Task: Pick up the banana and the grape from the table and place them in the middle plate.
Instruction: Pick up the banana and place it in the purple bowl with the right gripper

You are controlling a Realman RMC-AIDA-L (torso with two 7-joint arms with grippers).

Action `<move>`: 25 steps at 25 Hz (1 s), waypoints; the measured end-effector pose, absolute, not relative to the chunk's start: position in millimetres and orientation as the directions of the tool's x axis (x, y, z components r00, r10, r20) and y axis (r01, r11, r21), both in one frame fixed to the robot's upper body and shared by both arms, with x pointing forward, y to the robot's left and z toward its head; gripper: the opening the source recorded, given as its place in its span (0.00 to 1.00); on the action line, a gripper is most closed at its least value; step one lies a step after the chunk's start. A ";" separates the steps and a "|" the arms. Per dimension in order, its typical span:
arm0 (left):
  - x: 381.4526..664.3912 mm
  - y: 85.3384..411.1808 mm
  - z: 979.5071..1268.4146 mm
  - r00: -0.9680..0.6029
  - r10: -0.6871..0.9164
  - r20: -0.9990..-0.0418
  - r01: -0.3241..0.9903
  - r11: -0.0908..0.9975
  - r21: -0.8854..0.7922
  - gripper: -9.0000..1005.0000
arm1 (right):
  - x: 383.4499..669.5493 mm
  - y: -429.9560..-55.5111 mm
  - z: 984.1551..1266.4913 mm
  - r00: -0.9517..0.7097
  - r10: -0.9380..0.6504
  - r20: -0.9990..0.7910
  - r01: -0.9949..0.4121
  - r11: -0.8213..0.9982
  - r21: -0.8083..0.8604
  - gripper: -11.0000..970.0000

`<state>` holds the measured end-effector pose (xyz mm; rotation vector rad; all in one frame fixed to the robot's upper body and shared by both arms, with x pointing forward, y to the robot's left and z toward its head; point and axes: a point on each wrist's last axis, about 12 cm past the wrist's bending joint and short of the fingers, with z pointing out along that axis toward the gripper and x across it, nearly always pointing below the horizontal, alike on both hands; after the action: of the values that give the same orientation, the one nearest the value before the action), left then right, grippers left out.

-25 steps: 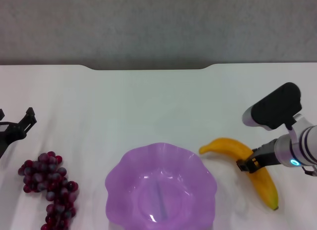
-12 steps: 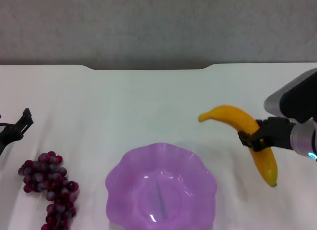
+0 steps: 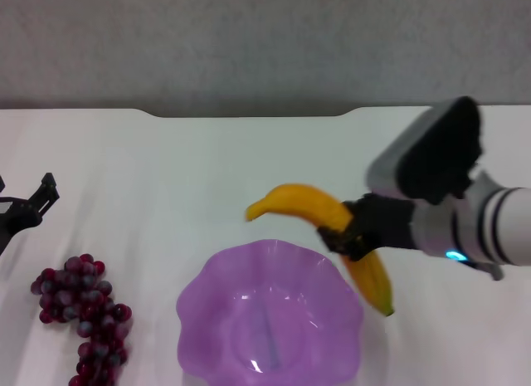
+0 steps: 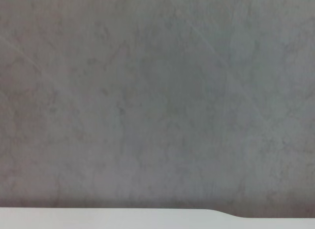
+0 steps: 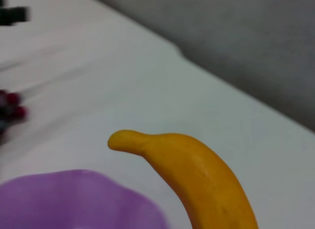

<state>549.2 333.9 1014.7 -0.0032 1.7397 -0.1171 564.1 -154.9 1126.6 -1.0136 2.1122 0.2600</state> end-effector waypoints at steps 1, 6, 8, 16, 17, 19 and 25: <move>549.1 333.8 1014.7 -0.172 -0.068 -0.983 0.064 0.995 -0.080 0.86 | 564.6 -149.0 1125.1 -0.393 -0.591 -0.705 -0.754 0.646 -0.122 0.53; 549.2 333.2 1014.6 -0.173 -0.073 -0.982 0.065 0.994 -0.085 0.86 | 565.7 -128.6 1121.2 -0.379 -0.639 -0.669 -0.818 0.570 -0.081 0.53; 549.2 333.0 1014.6 -0.173 -0.074 -0.982 0.065 0.994 -0.086 0.86 | 566.1 -125.1 1118.3 -0.380 -0.647 -0.661 -0.829 0.556 -0.068 0.53; 549.5 333.1 1014.9 -0.171 -0.076 -0.982 0.063 0.994 -0.087 0.86 | 570.4 -114.3 1101.5 -0.377 -0.684 -0.624 -0.849 0.525 -0.062 0.54; 549.6 333.1 1015.0 -0.171 -0.076 -0.982 0.063 0.994 -0.087 0.86 | 570.6 -112.1 1099.7 -0.373 -0.687 -0.623 -0.853 0.518 -0.061 0.54; 549.6 333.1 1015.0 -0.170 -0.076 -0.982 0.063 0.994 -0.088 0.86 | 571.0 -109.3 1095.6 -0.365 -0.693 -0.621 -0.859 0.508 -0.062 0.54; 551.6 331.0 1016.4 -0.164 -0.075 -0.984 0.071 0.994 -0.087 0.86 | 569.8 -105.6 1087.5 -0.353 -0.698 -0.623 -0.869 0.491 -0.058 0.54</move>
<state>551.6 331.0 1016.4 -0.0028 1.7312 -0.1284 569.8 -105.6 1087.5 -1.2847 2.1512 0.3788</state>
